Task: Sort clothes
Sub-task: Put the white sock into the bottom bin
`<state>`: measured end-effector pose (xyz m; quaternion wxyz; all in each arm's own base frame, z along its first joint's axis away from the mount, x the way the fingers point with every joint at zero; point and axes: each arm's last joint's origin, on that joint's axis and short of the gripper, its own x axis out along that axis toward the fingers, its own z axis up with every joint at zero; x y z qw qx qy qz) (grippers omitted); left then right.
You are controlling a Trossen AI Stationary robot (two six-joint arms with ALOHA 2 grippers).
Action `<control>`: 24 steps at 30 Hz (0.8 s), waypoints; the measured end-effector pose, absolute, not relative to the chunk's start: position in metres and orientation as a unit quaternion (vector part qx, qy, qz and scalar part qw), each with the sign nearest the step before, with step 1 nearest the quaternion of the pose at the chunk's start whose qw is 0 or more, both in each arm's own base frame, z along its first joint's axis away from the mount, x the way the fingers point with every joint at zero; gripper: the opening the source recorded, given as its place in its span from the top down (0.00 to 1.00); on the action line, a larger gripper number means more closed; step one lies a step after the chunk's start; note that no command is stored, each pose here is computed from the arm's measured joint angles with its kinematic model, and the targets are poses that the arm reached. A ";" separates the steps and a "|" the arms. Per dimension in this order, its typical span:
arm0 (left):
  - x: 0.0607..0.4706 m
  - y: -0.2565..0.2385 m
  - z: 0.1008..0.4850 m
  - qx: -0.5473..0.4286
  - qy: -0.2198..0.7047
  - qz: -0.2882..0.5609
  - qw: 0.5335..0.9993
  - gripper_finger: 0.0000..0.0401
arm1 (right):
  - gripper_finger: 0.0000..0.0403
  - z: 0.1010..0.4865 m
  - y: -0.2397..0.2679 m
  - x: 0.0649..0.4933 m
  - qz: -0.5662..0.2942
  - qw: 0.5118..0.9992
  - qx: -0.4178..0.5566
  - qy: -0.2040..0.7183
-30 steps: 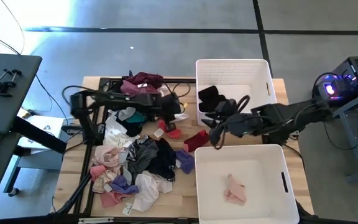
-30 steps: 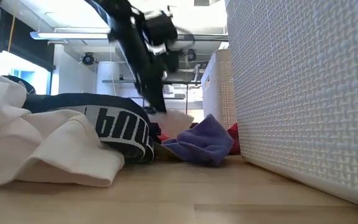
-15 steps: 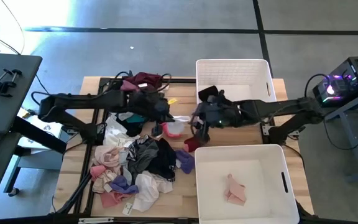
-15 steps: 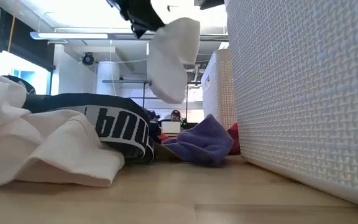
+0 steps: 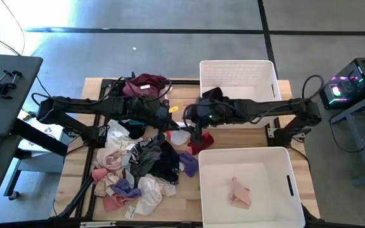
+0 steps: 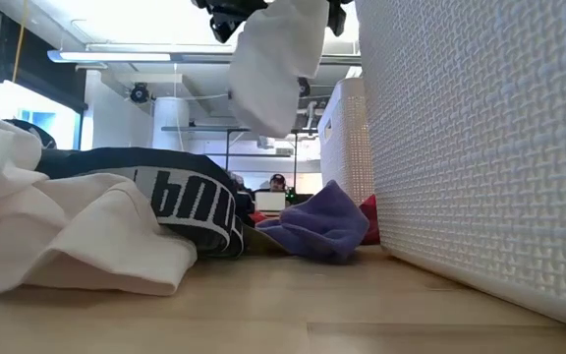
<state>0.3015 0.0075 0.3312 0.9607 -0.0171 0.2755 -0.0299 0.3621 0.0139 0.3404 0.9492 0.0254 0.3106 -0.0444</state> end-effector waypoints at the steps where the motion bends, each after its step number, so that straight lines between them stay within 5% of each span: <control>1: 0.301 0.008 0.331 -0.019 0.277 -0.029 0.960 1.00 | 0.56 0.339 0.015 0.364 -0.041 0.949 0.026 0.311; 14: 0.300 0.008 0.331 -0.018 0.279 -0.024 0.960 1.00 | 0.78 0.341 0.021 0.361 -0.038 0.948 0.055 0.310; 24: 0.302 0.009 0.337 -0.012 0.256 -0.016 0.967 1.00 | 0.56 0.350 0.017 0.351 -0.037 0.946 0.080 0.310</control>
